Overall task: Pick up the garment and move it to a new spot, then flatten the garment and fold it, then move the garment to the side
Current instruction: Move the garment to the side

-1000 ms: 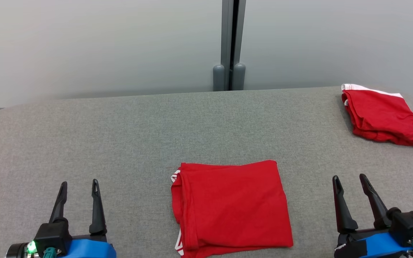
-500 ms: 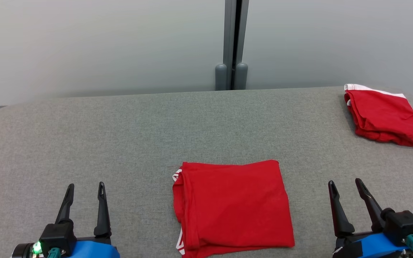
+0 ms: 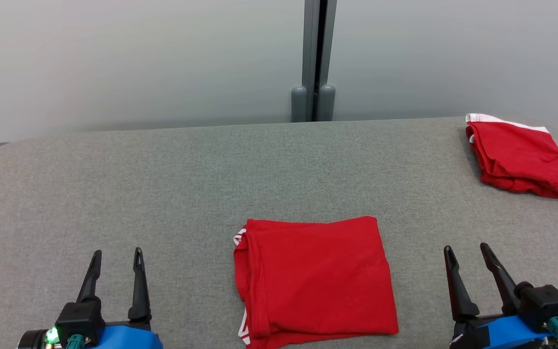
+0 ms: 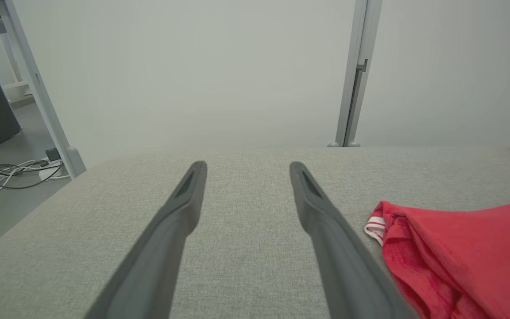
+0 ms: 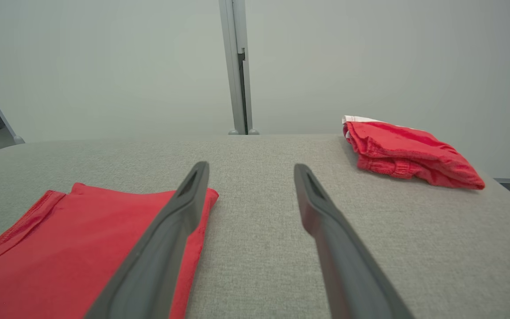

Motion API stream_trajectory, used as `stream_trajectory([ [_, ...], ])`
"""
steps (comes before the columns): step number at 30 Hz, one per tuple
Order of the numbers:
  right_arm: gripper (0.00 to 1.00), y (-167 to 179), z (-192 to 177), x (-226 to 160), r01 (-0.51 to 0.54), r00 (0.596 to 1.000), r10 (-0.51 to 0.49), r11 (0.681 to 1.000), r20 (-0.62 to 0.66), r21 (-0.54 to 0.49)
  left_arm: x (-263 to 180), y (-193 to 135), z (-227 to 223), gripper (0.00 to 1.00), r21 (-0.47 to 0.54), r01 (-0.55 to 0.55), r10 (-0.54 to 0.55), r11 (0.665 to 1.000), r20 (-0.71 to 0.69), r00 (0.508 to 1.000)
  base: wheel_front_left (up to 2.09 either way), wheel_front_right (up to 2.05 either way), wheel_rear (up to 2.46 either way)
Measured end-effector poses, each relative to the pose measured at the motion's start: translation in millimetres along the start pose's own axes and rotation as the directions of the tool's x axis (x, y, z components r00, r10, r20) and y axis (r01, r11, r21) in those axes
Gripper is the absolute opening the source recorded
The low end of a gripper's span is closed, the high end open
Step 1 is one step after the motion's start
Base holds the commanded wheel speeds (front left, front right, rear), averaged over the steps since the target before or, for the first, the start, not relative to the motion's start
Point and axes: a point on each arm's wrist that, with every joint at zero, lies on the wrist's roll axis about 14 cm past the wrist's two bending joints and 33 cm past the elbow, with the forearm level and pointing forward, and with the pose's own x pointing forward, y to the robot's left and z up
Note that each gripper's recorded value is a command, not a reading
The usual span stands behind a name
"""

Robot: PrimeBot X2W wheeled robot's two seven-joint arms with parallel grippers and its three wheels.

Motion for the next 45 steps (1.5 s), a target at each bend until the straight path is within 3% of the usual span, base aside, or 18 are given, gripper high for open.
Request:
stream_trajectory([
  [6, 1.0, 2.9, 0.4, 5.6, -0.01, 1.0, 0.01, 1.0, -0.003, 0.0, 1.7, -1.0, -2.5, 1.0, -0.002, 0.002, -0.002, 1.0, -0.008, 1.0, 0.0, 0.0, 0.0],
  [15, 1.0, 35.0, 26.1, 55.8, -0.121, 0.992, 0.122, 0.993, 0.027, -0.013, 13.8, -3.4, -2.1, 1.0, -0.008, 0.004, -0.004, 1.0, -0.006, 1.0, 0.0, 0.0, 0.0],
  [22, 1.0, 52.1, -21.3, 70.6, -0.172, 0.972, 0.172, 0.985, -0.158, 0.01, 15.7, 2.1, -6.1, 1.0, -0.014, -0.018, 0.018, 1.0, -0.018, 1.0, 0.0, 0.0, 0.0],
  [30, 1.0, 56.0, -83.6, 60.0, -0.178, 0.922, 0.181, 0.983, -0.343, 0.04, 15.3, 9.4, -13.7, 1.0, -0.016, -0.041, 0.04, 0.999, -0.041, 0.998, 0.0, 0.0, 0.0],
  [45, 1.0, 71.6, -138.2, 38.1, -0.185, 0.853, 0.217, 0.976, -0.474, 0.113, 23.8, 7.2, -21.1, 1.0, -0.017, -0.038, 0.037, 0.999, -0.061, 0.997, 0.0, 0.0, 0.0],
])
